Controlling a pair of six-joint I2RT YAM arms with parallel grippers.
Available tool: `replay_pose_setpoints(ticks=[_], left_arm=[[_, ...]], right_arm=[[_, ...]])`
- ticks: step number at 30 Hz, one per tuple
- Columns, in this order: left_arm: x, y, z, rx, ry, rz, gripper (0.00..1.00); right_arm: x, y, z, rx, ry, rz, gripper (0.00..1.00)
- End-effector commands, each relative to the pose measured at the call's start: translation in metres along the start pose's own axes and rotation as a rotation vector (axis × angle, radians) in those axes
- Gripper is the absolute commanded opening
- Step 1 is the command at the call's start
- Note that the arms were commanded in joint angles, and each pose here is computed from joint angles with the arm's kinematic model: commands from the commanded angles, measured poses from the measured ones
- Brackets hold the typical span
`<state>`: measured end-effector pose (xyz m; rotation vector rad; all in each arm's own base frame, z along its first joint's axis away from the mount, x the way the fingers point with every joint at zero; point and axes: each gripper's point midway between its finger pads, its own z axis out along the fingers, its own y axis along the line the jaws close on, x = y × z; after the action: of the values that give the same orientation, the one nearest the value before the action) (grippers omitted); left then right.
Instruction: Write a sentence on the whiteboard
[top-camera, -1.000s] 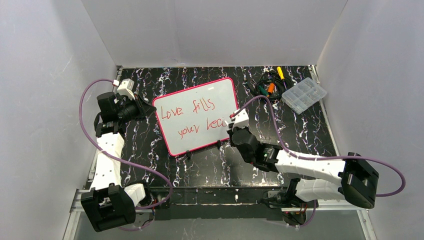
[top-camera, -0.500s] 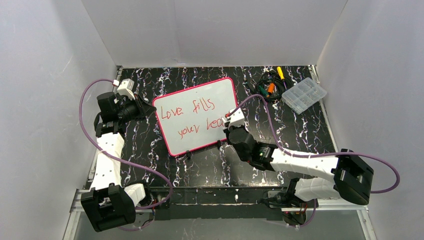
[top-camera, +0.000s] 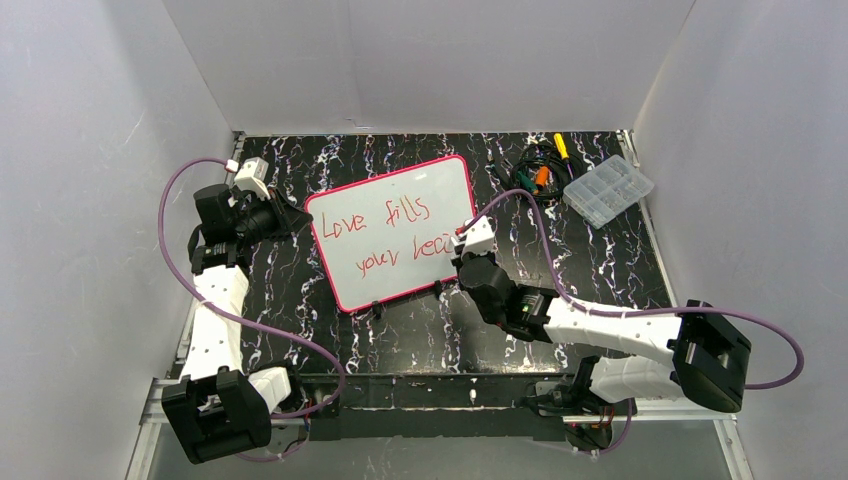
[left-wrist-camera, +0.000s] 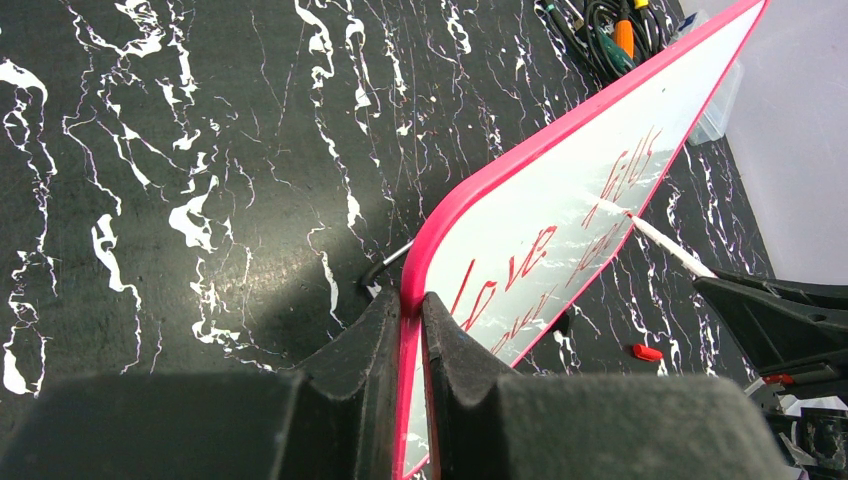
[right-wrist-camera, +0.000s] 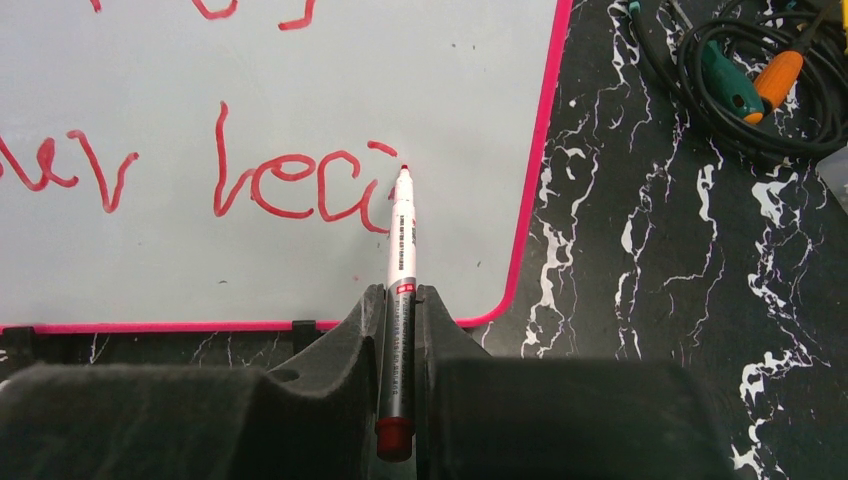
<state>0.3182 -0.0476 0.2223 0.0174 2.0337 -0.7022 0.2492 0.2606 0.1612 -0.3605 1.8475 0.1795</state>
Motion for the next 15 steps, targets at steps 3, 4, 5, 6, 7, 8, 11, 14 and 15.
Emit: replay_pose_setpoints(ticks=[3, 4, 5, 6, 7, 8, 11, 14, 15], left_arm=[[0.003, -0.007, -0.003, 0.023, -0.001, -0.001, 0.02], [0.003, -0.007, -0.003, 0.025, 0.000, 0.000, 0.02], [0.003, -0.007, -0.003, 0.024, 0.000, 0.000, 0.02], [0.003, -0.007, -0.003, 0.023, 0.000, 0.000, 0.02], [0.003, -0.007, -0.004, 0.024, -0.001, 0.001, 0.02], [0.003, -0.007, -0.004, 0.023, -0.001, 0.001, 0.02], [0.003, -0.007, -0.004, 0.024, -0.002, 0.001, 0.02], [0.003, -0.007, -0.004, 0.023, -0.002, 0.001, 0.02], [0.003, -0.007, -0.004, 0.024, -0.001, 0.000, 0.02]], right_arm=[[0.009, 0.002, -0.002, -0.022, 0.029, 0.018, 0.01], [0.011, 0.003, -0.002, -0.031, 0.036, 0.013, 0.01], [0.013, 0.004, -0.002, -0.032, 0.043, 0.008, 0.01], [0.015, 0.004, -0.003, -0.034, 0.049, 0.004, 0.01], [0.016, 0.003, -0.003, -0.034, 0.053, 0.002, 0.01], [0.017, 0.003, -0.003, -0.036, 0.058, 0.000, 0.01], [0.020, 0.004, -0.005, -0.042, 0.071, 0.001, 0.01], [0.023, 0.006, -0.005, -0.055, 0.080, 0.006, 0.01], [0.024, 0.006, -0.005, -0.057, 0.084, 0.006, 0.01]])
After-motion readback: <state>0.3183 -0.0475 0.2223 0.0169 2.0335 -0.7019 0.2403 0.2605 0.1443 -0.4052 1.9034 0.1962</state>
